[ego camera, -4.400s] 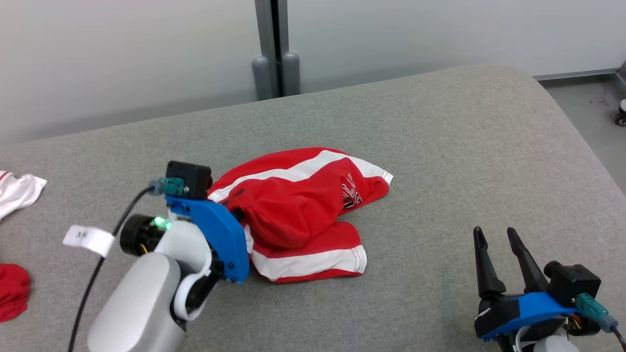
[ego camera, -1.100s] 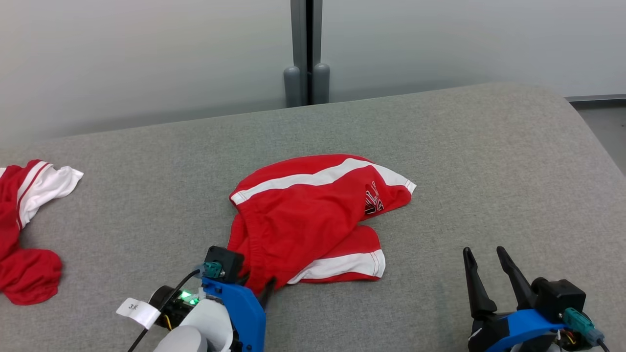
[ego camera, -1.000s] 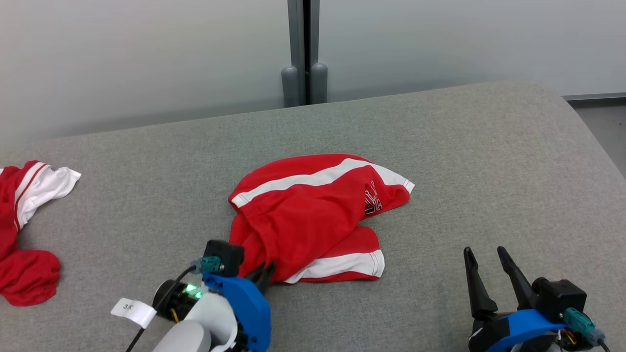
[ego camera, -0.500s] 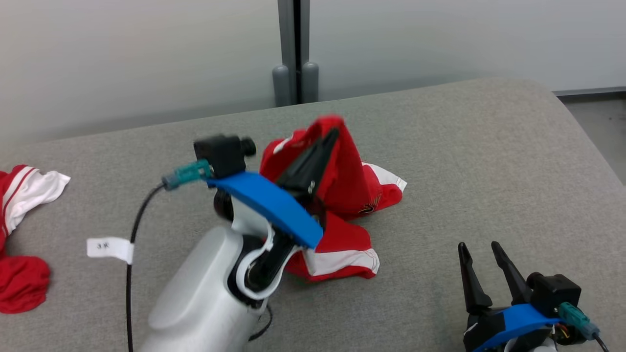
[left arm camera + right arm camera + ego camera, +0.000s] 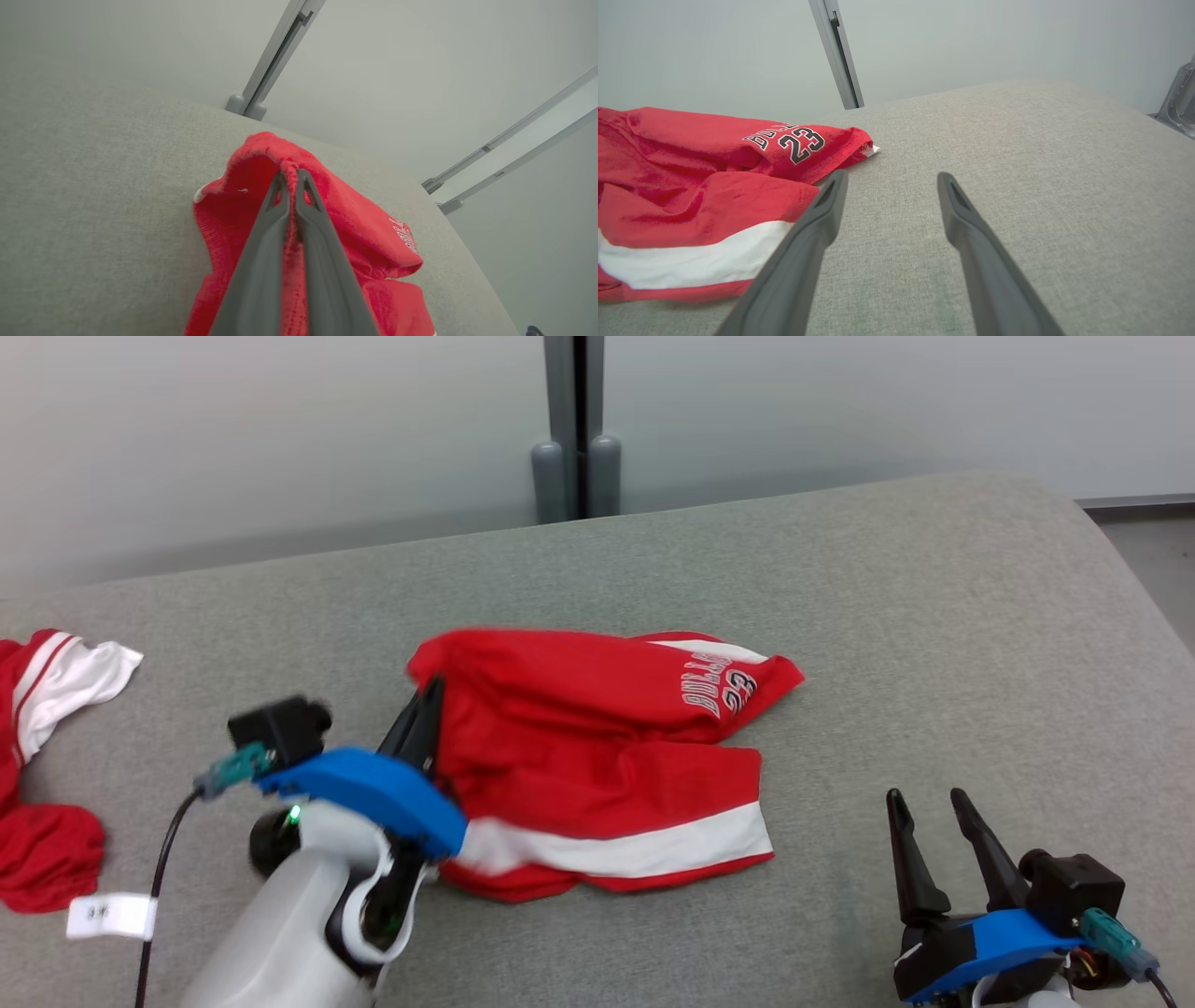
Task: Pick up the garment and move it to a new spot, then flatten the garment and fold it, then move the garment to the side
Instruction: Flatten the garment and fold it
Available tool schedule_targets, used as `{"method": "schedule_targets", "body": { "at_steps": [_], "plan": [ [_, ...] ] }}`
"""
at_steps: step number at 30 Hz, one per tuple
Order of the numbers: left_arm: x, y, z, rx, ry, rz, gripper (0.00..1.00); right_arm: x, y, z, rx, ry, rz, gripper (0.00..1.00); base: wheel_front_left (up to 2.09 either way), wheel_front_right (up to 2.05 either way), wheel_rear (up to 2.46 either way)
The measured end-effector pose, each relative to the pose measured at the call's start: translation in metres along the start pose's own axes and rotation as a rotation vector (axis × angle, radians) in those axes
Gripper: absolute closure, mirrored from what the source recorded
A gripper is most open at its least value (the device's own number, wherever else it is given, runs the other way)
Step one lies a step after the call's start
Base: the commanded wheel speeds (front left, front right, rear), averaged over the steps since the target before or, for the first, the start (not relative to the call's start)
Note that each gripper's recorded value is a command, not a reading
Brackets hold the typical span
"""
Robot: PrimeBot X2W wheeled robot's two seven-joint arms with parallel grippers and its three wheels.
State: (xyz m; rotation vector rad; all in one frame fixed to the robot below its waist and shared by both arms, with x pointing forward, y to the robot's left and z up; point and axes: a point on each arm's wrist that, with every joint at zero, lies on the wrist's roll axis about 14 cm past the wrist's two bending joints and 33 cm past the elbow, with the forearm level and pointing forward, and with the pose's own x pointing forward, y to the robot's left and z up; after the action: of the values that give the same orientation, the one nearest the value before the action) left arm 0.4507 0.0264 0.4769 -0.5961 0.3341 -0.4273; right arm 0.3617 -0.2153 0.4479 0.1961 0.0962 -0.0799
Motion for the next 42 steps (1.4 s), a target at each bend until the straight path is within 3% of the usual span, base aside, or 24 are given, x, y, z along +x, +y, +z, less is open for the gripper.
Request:
{"method": "schedule_targets", "body": {
  "at_steps": [2,8,10,11,12,20,27,37,42],
  "plan": [
    [-0.015,0.034,-0.014,0.017,0.042,0.100,1.00,0.003,0.004,-0.001,-0.002,0.003,0.011,0.00,0.00,0.00,0.00],
    [-0.040,0.082,-0.019,0.066,0.042,0.255,1.00,0.015,0.019,-0.003,-0.014,0.008,0.058,0.00,0.00,0.00,0.00],
    [-0.043,0.091,-0.018,0.080,0.029,0.287,0.63,0.018,0.025,-0.003,-0.018,0.008,0.077,0.00,0.00,0.00,0.00],
    [-0.044,0.093,-0.018,0.092,0.026,0.294,0.08,0.019,0.027,-0.003,-0.019,0.009,0.083,0.00,0.00,0.00,0.00],
    [-0.045,0.094,-0.018,0.101,0.025,0.299,0.00,0.019,0.029,-0.003,-0.019,0.010,0.088,0.00,0.00,0.00,0.00],
    [-0.040,0.072,-0.007,0.158,-0.053,0.198,0.00,0.017,0.025,0.005,-0.022,-0.014,0.078,0.00,0.00,0.00,0.00],
    [-0.063,0.073,0.025,0.272,-0.172,0.191,0.00,0.012,0.016,0.015,-0.035,-0.035,0.053,0.00,0.00,0.00,0.00],
    [-0.124,0.089,0.048,0.434,-0.306,0.301,0.00,0.009,0.027,0.013,-0.040,-0.016,0.088,0.00,0.00,0.00,0.00],
    [-0.142,0.100,0.045,0.437,-0.312,0.357,0.00,0.010,0.037,0.009,-0.045,0.011,0.115,0.00,0.00,0.00,0.00]
  ]
}}
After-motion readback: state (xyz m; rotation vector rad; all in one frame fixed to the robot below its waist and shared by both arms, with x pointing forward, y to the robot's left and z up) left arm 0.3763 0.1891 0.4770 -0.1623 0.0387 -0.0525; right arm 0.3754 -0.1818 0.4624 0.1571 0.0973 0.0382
